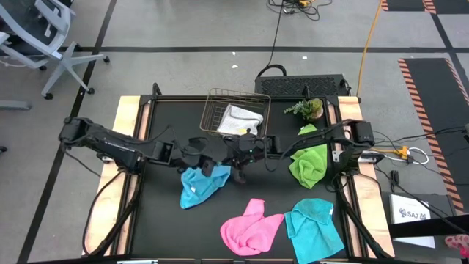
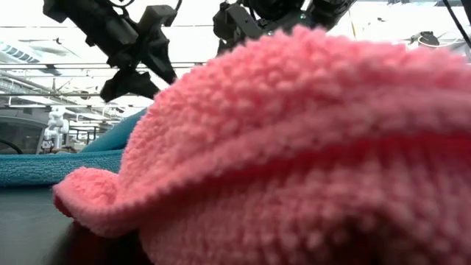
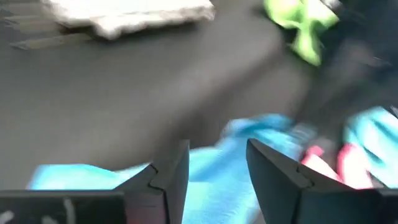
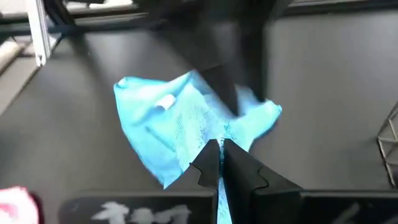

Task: Fold microfiber towels
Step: Fold the left blue microfiber cloth

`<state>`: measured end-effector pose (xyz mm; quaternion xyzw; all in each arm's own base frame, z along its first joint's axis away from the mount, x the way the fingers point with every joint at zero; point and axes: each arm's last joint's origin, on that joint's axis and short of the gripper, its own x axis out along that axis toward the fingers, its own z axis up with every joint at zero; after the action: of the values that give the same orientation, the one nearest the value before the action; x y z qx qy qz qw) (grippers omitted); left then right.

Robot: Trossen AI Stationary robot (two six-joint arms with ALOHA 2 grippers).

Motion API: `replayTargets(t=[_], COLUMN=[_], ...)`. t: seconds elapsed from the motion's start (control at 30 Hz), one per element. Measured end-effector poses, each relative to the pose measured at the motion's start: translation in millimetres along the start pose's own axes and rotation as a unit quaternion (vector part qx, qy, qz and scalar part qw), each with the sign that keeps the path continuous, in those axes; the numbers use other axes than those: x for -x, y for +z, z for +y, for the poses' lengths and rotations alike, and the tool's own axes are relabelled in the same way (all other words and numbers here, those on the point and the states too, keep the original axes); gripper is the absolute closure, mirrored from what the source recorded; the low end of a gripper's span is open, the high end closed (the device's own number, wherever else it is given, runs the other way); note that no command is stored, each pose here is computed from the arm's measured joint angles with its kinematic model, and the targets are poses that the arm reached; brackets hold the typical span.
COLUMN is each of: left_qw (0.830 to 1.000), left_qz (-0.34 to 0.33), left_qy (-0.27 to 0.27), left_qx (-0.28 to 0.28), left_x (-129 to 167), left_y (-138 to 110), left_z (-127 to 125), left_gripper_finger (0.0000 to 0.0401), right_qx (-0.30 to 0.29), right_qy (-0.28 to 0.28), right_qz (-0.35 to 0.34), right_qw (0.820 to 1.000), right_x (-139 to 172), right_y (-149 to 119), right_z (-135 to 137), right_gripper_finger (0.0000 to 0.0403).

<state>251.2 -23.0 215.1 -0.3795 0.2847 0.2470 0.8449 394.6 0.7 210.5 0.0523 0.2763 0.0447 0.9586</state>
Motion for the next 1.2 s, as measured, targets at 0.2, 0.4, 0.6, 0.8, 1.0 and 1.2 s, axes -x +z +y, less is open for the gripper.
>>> replayTargets(t=[0.2,0.4,0.6,0.8,1.0,1.2], left_qw=[0.996,0.994,0.997,0.998,0.996,0.990], left_qz=[-0.085,-0.110,-0.075,-0.045,-0.068,-0.123], left_qy=[0.003,-0.009,-0.033,-0.038,-0.053,-0.055], left_qx=[-0.001,0.006,0.013,0.010,0.006,0.039], left_x=[20,36,32,13,-18,-58], left_y=[18,25,18,-2,-28,-52], left_z=[2,4,-1,-13,-30,-39], left_gripper_finger=[0.0260,0.0267,0.0268,0.0268,0.0268,0.0268], right_qx=[0.013,0.041,0.066,0.056,0.057,0.057], right_qy=[-0.026,-0.076,-0.147,-0.171,-0.171,-0.171], right_qz=[0.023,-0.013,-0.070,-0.046,-0.019,-0.014], right_qw=[0.999,0.996,0.984,0.983,0.983,0.984], right_x=[15,52,101,117,109,107], right_y=[3,26,50,49,42,41], right_z=[1,8,5,-6,-8,-8], right_gripper_finger=[0.0403,0.0403,0.0403,0.0403,0.0403,0.0403])
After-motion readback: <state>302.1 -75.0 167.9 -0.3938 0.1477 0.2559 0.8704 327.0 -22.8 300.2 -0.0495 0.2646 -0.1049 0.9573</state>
